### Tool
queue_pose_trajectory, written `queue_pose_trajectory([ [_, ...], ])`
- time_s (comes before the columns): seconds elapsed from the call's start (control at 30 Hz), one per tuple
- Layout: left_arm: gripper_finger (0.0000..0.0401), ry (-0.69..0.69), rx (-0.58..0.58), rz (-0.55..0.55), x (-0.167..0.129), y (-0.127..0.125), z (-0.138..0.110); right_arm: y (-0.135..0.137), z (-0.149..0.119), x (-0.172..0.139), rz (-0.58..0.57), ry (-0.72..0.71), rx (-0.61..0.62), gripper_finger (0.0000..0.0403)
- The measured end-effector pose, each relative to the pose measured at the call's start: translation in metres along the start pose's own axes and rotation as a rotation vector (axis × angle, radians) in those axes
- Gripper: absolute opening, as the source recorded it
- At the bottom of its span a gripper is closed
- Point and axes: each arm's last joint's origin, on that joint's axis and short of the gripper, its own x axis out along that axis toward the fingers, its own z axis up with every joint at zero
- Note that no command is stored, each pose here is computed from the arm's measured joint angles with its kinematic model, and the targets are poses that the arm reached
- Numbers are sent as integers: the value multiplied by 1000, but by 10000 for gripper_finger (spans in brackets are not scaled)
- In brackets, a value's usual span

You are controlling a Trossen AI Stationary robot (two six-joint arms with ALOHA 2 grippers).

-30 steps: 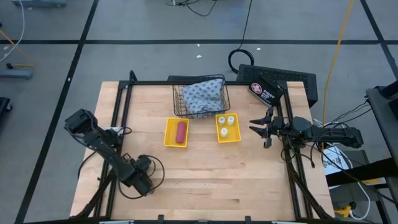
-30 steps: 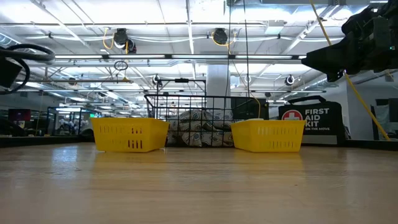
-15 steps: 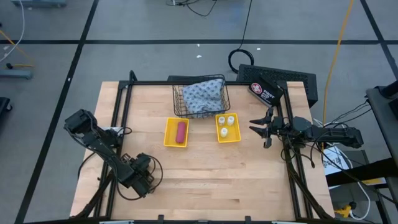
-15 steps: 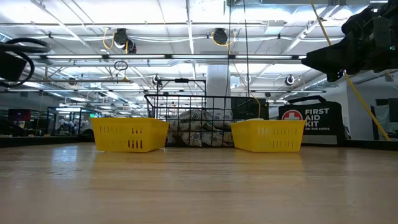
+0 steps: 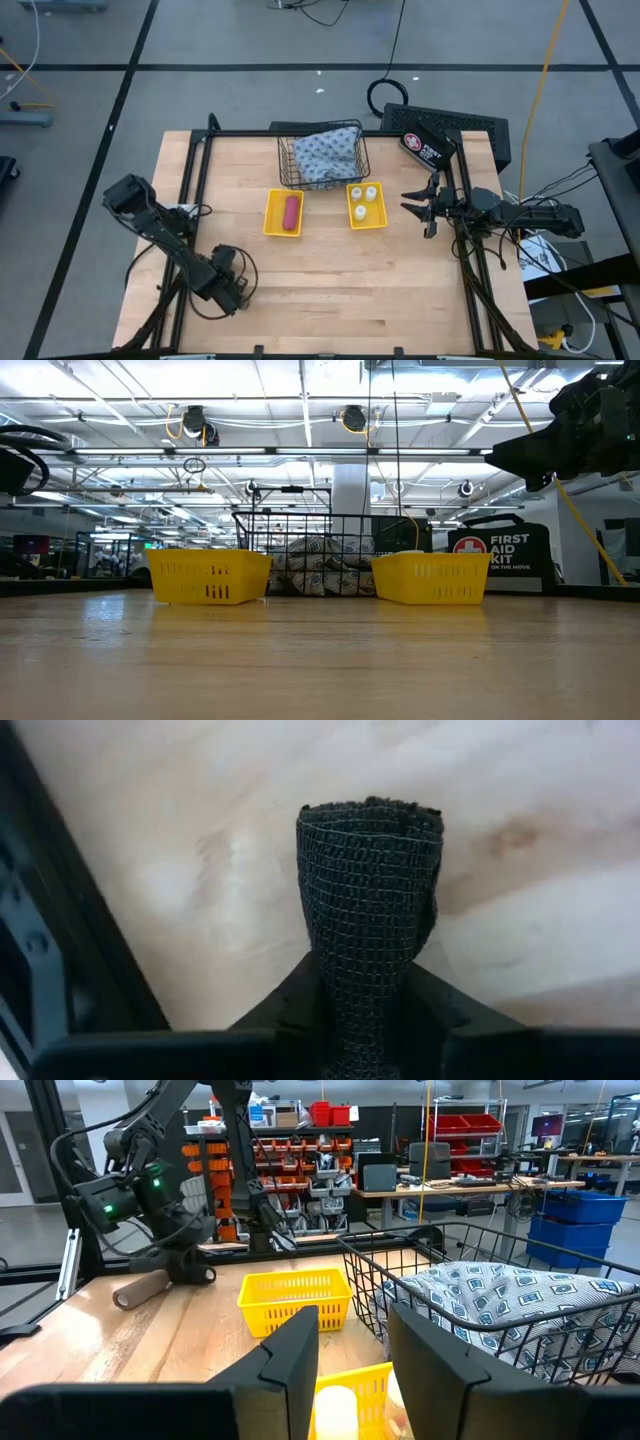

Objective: Pick & Place Medicine items
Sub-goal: Put the black bandage into the left yellow basket

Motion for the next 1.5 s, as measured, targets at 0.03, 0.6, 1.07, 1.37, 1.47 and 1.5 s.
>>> queue_pose_trajectory([
  [0.03, 79, 7, -47, -1, -2, 0, 3, 0, 0, 0, 0, 1, 0, 114],
  [0.6, 97, -209, -458, -409, -56, 19, 79, 0, 0, 0, 0, 0, 0, 114],
  [1.07, 94, -380, -311, -677, -76, -1, 158, 0, 0, 0, 0, 1, 0, 114],
  [1.37, 93, -485, -206, -766, -82, -1, 203, 0, 0, 0, 0, 0, 0, 114],
  [1.47, 93, -467, -202, -740, -75, -1, 214, 0, 0, 0, 0, 1, 0, 114],
  [1.5, 93, -450, -192, -728, -72, -1, 216, 0, 0, 0, 0, 1, 0, 114],
])
